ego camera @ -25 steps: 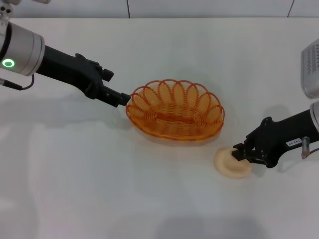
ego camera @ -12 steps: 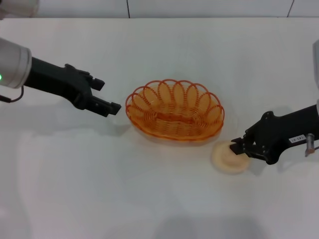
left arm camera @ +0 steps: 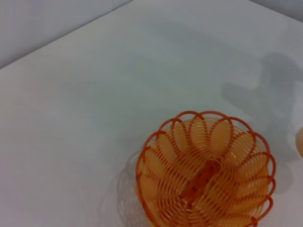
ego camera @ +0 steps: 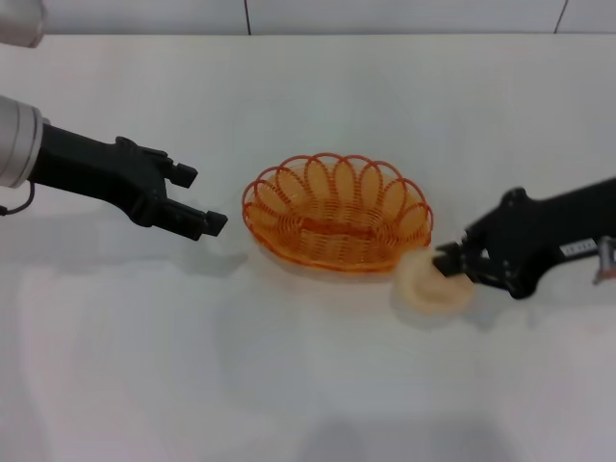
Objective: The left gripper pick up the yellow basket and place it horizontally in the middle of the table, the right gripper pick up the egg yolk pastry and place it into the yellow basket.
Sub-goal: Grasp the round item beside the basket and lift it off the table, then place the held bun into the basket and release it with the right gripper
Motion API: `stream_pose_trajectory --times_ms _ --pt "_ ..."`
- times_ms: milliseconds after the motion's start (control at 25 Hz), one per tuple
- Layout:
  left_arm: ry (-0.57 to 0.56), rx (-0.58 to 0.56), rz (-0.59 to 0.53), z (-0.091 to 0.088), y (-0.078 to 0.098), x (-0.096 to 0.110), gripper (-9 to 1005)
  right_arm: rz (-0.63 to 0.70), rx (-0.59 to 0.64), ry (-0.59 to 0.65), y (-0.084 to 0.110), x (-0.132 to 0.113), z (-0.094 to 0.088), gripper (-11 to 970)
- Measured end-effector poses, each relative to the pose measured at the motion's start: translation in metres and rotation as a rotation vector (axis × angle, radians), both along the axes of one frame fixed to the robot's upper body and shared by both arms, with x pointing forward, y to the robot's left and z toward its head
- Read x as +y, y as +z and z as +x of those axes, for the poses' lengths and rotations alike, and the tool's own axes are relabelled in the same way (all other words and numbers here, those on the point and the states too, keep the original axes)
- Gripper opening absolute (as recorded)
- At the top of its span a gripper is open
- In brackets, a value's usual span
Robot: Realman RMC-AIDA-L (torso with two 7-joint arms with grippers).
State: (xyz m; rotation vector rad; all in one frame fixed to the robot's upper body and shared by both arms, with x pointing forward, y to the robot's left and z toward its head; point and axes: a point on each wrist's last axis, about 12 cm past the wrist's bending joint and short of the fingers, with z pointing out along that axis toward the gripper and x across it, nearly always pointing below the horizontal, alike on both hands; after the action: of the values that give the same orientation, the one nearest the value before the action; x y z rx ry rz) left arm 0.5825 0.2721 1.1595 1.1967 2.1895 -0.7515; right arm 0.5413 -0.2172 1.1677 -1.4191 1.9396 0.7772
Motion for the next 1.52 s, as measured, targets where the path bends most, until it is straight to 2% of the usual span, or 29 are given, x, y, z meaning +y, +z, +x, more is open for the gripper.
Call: stream_pose_trajectory --times_ms 160,320,520,800,1240,1360,1520 --pt "-0.006 -0.001 -0.001 -0.001 0.000 0.000 891 0.016 -0.039 0.008 0.008 0.010 0.008 26" --pt "-0.013 0.003 -0.002 -0.002 -0.001 -0.001 891 0.021 -0.103 0.014 0.012 0.034 0.023 26" --pt "-0.017 0.012 -0.005 -0.004 -0.002 0.000 890 0.008 -0.118 0.014 0.006 0.056 0.037 25" --pt "-0.020 0.008 -0.005 -0.003 -0.001 -0.001 890 0.020 -0.131 -0.032 -0.002 0.068 0.048 24" --pt "-0.011 0.008 -0.003 -0.005 -0.003 0.002 890 0.016 -0.112 -0.021 -0.003 0.073 0.053 174" --pt "-0.004 0.011 0.000 -0.007 -0.005 0.006 889 0.022 -0.118 -0.018 -0.001 0.072 0.050 394" --pt "-0.007 0.005 0.001 -0.007 -0.006 0.006 888 0.049 -0.121 -0.033 0.001 0.063 0.043 477"
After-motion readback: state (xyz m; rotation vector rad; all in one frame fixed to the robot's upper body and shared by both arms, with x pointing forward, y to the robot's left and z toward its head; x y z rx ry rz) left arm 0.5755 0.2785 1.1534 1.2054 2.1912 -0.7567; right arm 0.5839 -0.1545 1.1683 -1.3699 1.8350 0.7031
